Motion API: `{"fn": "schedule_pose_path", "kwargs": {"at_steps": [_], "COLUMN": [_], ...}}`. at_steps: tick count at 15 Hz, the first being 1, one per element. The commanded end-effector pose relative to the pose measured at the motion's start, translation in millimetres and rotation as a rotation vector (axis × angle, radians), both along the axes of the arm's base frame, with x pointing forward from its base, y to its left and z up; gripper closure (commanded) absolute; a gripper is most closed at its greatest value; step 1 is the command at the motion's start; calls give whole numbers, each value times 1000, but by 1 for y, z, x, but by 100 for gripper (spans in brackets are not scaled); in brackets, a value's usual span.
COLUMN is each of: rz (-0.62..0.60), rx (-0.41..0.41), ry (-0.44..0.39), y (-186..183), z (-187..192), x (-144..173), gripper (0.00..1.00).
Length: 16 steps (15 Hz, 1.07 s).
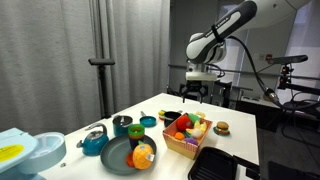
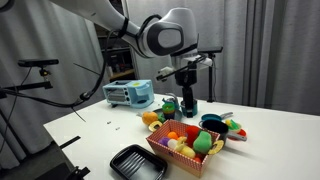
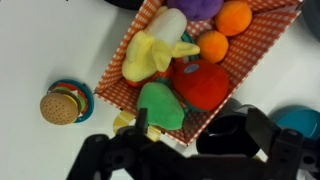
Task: Get the orange object from the brown box and put it in the black pot
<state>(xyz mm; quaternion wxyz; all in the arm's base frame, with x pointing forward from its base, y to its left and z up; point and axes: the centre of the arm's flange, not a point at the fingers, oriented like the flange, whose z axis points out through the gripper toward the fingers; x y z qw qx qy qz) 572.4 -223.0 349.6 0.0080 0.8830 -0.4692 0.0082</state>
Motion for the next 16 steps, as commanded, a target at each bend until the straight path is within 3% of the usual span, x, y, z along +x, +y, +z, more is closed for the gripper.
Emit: {"fn": "schedule_pose_path", "kwargs": {"at_steps": [1, 7, 13, 15, 16], "rz": [-10, 7, 33, 43, 55], "rx": [-33, -102, -102, -86, -73], "ry": [11, 84, 223, 236, 243], "y": [1, -18, -39, -36, -34], "z": [-25, -103, -168, -167, -165], "x": [27, 72, 77, 78, 75], "gripper": [0, 0, 0, 0, 25]}}
